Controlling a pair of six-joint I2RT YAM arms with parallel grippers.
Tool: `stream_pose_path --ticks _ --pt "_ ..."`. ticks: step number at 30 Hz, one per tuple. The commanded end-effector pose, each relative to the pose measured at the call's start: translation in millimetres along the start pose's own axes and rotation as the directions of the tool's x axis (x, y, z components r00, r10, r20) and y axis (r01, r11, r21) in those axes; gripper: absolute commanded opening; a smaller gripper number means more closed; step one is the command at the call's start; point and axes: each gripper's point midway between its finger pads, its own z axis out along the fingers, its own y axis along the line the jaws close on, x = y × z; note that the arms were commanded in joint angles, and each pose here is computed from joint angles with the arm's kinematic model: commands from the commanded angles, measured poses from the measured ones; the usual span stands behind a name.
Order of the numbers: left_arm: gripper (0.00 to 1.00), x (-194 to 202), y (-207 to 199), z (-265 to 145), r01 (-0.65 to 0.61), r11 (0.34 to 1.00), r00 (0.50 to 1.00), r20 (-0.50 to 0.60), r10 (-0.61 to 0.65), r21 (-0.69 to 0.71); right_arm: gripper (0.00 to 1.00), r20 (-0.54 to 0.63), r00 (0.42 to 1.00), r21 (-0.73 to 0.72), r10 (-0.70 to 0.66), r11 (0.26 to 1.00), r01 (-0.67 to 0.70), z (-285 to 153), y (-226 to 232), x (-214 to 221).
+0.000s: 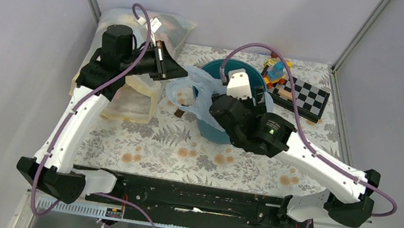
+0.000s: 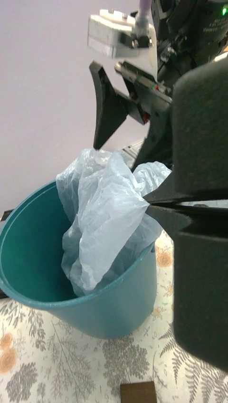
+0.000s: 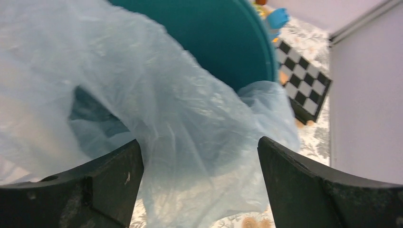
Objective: Put the trash bags into the trash bin
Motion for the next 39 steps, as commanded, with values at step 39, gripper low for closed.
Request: stream_pose_path --ticks 39 --pt "0.20 29.2 80.0 -33.7 -0.105 0.925 0.988 0.068 0.140 -0.366 0.74 0.057 0.995 0.154 0.087 0.984 -0.095 -12.1 -94.2 18.0"
